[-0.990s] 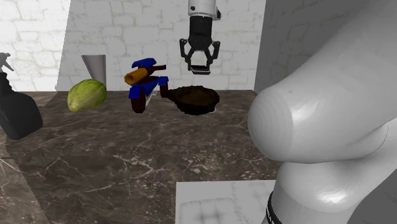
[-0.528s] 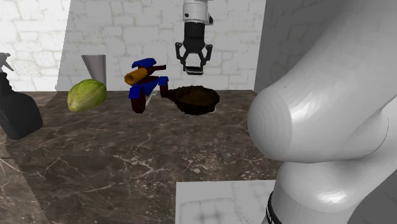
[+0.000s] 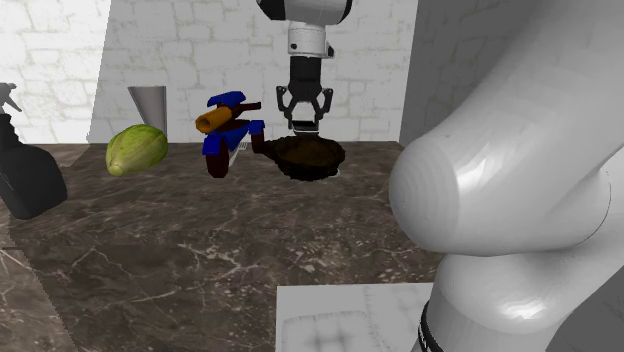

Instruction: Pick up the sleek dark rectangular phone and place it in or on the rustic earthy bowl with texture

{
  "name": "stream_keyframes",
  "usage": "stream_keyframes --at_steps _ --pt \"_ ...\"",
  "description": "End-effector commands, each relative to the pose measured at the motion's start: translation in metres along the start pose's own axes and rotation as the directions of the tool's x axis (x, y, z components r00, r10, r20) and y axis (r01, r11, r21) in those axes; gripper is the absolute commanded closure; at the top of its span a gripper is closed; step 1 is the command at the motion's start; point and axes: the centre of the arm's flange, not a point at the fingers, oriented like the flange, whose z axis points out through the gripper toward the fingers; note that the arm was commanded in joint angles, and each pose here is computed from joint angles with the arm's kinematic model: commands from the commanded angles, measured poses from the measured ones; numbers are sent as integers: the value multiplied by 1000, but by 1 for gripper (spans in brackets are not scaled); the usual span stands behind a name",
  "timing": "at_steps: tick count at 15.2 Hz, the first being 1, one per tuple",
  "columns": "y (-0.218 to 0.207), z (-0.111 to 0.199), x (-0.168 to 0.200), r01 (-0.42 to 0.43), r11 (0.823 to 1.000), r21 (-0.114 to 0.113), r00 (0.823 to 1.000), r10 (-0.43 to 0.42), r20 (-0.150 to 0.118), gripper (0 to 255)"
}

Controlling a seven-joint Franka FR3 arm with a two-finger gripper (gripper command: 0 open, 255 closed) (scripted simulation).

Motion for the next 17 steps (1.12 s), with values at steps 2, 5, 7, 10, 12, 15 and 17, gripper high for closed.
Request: stream_keyframes --at_steps 2,5,7,10,12,15,17 --pt "1 15 1 0 1000 0 1000 0 -1 255" --pt "1 22 1 0 1000 0 1000 0 -1 255" --pt "1 22 1 0 1000 0 1000 0 -1 255" --pt "1 22 1 0 1000 0 1000 0 -1 255" --pt "1 22 1 0 1000 0 1000 0 -1 0" --pt "1 22 1 0 1000 0 1000 0 -1 0" --pt "1 22 1 0 1000 0 1000 0 -1 0"
